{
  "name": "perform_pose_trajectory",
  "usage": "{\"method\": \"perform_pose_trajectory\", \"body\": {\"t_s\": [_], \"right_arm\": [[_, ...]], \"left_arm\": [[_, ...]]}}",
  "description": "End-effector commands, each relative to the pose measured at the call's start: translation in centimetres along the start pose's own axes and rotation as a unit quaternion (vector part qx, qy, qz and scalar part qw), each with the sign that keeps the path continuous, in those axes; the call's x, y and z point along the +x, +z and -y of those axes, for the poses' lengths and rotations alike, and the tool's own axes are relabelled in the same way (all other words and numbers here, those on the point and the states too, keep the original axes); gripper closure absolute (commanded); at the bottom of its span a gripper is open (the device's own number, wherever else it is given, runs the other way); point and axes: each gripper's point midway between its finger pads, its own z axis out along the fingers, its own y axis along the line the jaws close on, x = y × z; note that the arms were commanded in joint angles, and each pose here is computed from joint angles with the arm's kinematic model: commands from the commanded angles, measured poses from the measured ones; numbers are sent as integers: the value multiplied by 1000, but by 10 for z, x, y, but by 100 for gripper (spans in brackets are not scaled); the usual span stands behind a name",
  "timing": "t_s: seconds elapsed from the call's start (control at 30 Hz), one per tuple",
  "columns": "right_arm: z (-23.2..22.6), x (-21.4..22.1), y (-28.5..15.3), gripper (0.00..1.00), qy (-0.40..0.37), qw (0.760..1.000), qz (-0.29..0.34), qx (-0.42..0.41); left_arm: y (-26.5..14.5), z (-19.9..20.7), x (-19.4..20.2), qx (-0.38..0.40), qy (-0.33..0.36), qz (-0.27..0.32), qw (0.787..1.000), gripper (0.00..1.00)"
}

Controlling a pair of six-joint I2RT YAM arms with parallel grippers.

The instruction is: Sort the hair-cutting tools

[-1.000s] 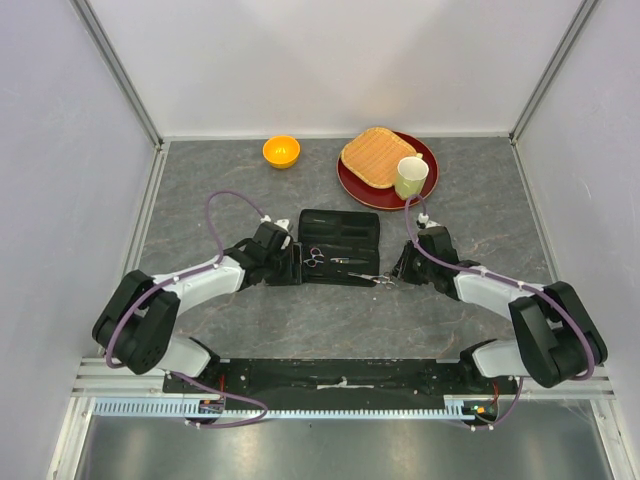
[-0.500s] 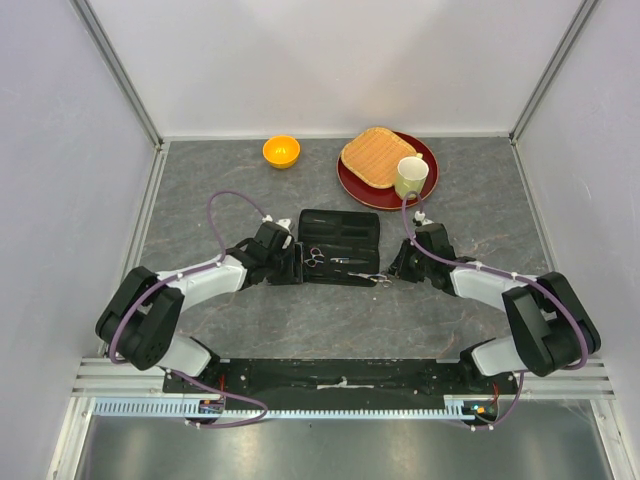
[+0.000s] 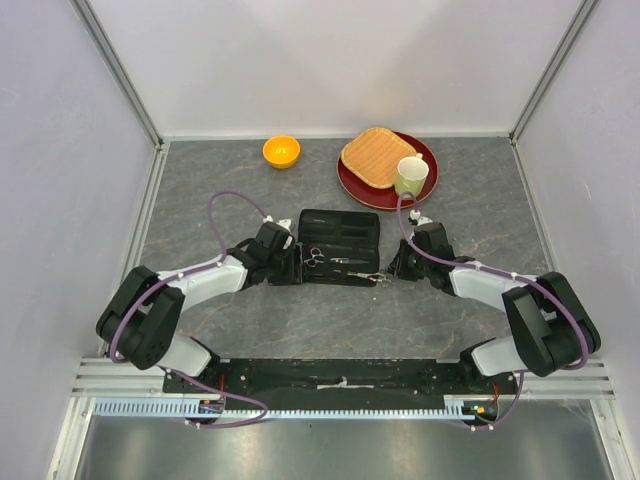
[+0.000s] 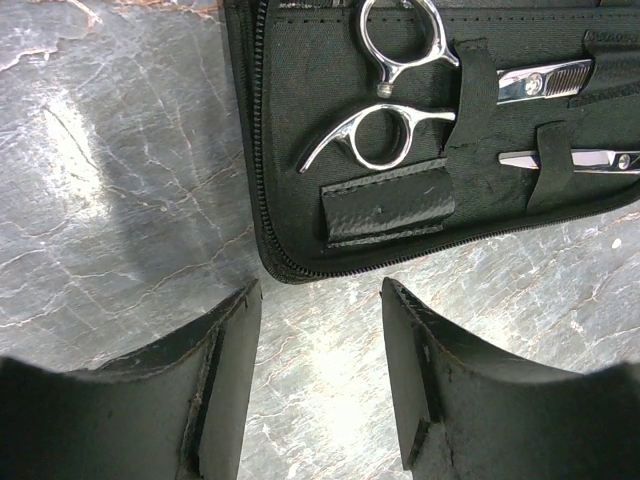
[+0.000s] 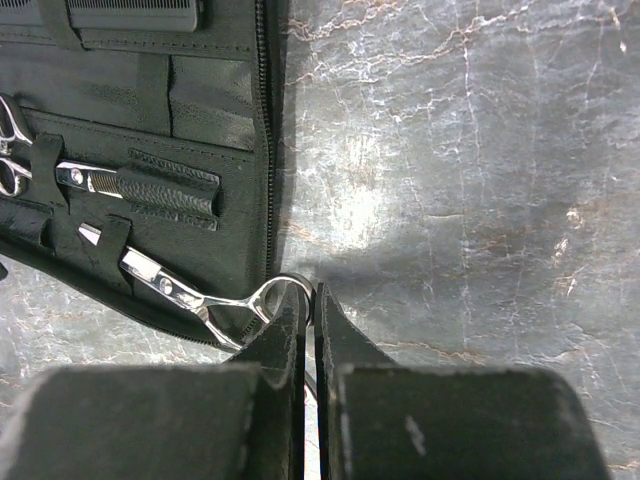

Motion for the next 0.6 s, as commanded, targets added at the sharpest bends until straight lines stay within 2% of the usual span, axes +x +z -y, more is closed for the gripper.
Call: {"method": "perform_pose_trajectory", "body": {"t_s": [0.0, 0.27, 0.37, 0.57], "right_arm": [[-6, -28, 0, 100, -44, 998, 47, 0], [-25, -42, -7, 100, -63, 992, 98, -40], [-32, -43, -10, 100, -71, 990, 111, -52], [-46, -39, -14, 100, -91, 985, 128, -74]], "left_arm": [[-6, 1, -9, -7, -3, 25, 1000, 41], [-18, 11, -24, 23, -5, 75, 997, 36], [-15, 9, -20, 24, -9, 73, 997, 32], [0, 6, -19, 7, -28, 59, 998, 31]]}}
